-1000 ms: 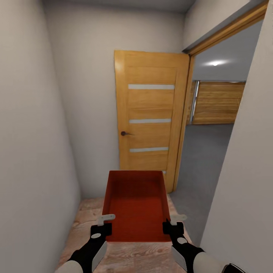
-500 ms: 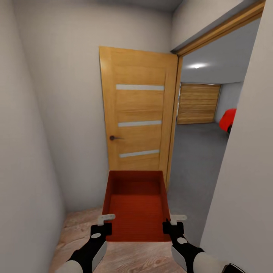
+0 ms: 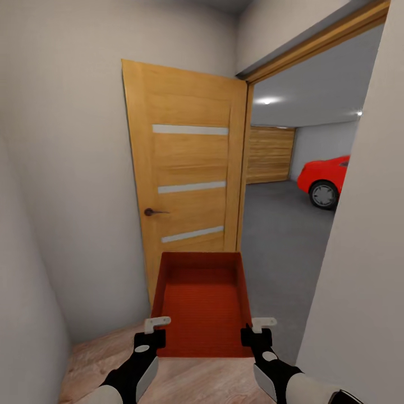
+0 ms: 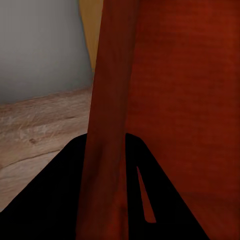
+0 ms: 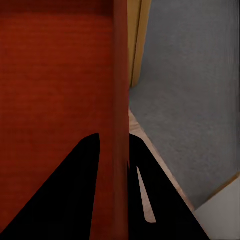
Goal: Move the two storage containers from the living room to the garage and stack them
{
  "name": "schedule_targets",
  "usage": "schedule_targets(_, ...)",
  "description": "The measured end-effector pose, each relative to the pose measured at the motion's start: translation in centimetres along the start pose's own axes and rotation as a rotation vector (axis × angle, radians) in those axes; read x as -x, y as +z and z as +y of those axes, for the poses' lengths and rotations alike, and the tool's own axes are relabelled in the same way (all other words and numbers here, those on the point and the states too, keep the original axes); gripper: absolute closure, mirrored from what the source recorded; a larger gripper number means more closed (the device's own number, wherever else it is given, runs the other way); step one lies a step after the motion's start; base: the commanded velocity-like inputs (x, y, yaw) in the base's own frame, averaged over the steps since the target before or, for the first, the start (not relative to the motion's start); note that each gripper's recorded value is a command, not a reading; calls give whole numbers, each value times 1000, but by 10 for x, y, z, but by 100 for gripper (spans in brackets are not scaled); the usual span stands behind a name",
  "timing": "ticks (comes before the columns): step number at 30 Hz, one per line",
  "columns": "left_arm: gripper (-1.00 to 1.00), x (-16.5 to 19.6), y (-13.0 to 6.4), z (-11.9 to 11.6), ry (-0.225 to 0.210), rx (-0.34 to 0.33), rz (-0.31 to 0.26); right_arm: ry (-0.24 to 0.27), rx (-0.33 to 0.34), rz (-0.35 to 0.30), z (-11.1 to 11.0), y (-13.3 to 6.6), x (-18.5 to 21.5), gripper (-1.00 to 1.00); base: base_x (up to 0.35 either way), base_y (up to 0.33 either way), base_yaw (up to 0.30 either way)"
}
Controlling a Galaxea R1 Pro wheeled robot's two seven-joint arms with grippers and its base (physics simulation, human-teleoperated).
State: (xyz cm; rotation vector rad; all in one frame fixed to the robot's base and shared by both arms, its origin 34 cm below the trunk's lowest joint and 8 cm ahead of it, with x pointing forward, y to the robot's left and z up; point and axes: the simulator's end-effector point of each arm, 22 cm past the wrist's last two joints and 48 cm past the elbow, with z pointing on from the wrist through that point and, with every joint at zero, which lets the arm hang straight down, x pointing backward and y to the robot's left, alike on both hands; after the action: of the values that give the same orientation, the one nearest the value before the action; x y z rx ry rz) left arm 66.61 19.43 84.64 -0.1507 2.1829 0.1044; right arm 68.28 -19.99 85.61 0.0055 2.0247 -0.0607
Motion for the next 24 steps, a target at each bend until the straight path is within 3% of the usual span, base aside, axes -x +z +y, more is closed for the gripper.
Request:
schedule_targets(15, 100, 5, -2, -1, -1, -1, -10, 2, 0, -10, -1, -1, 5, 100, 268, 254, -270)
schedule_targets(24, 100, 8, -3, -1, -1, -2, -16, 3, 0, -16, -1, -2, 8, 100, 185, 119, -270)
